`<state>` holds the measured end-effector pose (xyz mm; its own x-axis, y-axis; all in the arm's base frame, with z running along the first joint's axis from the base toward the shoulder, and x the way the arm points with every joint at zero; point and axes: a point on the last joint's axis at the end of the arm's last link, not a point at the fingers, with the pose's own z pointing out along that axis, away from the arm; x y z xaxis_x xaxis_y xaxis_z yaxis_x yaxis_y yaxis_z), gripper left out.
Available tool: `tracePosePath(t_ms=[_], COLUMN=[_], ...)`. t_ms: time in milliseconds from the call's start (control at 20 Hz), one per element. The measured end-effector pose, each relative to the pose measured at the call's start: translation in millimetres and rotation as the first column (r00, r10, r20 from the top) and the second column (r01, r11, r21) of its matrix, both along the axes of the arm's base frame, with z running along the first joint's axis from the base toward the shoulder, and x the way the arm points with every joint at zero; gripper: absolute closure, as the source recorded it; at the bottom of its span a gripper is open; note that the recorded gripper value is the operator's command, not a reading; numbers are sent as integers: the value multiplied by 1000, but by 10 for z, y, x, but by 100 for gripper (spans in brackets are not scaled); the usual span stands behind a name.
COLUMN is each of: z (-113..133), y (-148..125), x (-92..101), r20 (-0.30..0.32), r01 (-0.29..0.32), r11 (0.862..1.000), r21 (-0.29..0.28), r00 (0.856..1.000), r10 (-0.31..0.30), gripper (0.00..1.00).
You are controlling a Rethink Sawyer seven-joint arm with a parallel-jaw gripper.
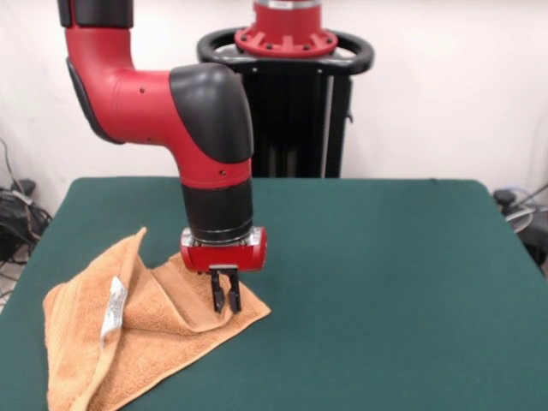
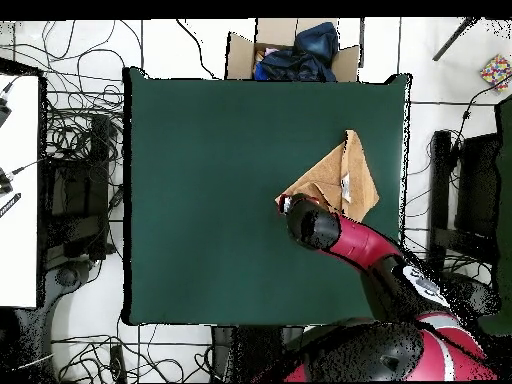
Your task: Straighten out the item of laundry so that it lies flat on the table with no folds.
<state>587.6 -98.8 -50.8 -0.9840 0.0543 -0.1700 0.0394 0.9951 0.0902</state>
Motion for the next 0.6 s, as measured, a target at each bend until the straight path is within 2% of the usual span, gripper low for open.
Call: tracePosePath(t_ms=[300,600], z=[31,334], y=[-3,-102], x=[7,80], r20=[2,-11], r01=[-1,-8], r11=[1000,1000], r21=[-2,-10], r00=[1000,1000], r10=[1,8], gripper=[100,100])
